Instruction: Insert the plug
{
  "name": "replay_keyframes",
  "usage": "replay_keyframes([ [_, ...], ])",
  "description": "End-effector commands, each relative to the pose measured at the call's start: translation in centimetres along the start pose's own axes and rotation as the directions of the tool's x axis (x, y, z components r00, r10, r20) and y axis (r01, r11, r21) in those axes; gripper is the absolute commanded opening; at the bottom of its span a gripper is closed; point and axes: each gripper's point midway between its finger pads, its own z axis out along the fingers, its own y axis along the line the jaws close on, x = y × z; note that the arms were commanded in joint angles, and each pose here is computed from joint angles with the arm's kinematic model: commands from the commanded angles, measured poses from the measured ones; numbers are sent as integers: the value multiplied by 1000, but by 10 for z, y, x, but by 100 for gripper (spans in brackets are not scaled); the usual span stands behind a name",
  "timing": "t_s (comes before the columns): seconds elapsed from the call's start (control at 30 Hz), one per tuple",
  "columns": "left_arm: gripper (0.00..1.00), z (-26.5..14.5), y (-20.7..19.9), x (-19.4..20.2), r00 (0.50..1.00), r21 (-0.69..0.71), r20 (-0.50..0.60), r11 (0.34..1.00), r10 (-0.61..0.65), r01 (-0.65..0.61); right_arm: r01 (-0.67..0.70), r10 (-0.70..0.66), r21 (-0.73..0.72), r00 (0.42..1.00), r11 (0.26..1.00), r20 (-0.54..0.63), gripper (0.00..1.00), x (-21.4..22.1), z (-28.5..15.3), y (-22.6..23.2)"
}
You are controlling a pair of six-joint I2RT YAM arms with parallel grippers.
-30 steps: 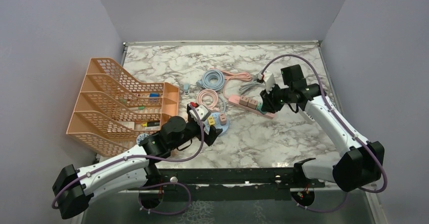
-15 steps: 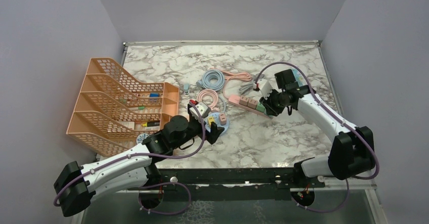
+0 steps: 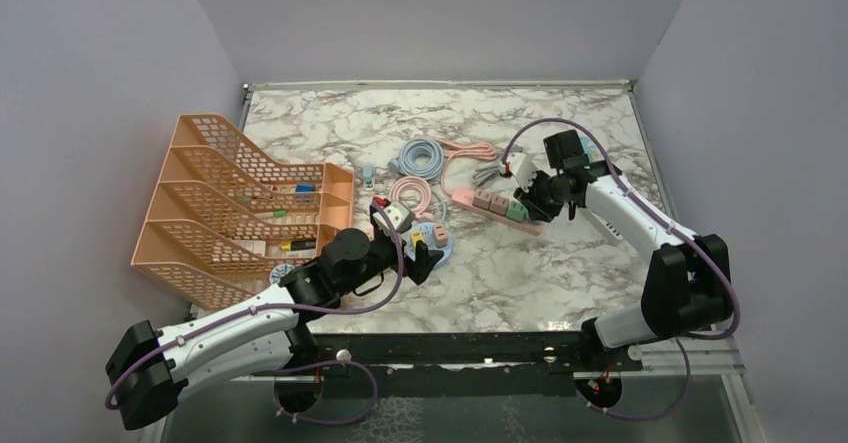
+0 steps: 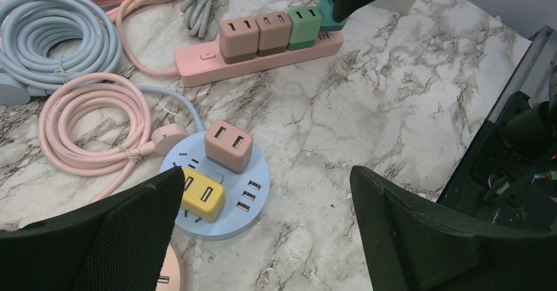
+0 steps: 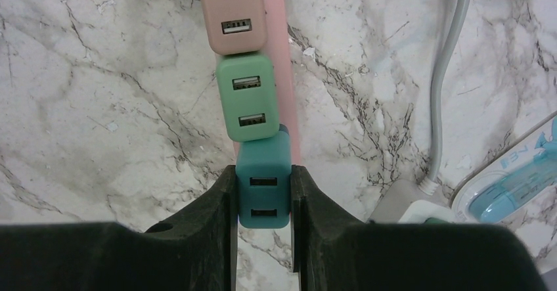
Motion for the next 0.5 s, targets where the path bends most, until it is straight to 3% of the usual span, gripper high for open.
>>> replay_keyframes([
  [0.0,99,2,-5,-6,1000,26,29,1000,2,-2,76,-74,-37,995,996,63,1,-15,0,-2],
  [0.2,99,4,-6,-6,1000,32,26,999,6,-7,90,-79,-134,993,987,92,1,-13,7,18],
  [0.47,99,6,-6,-6,1000,35,25,999,17,-18,107,-101,-159,994,982,43,1,6,21,25],
])
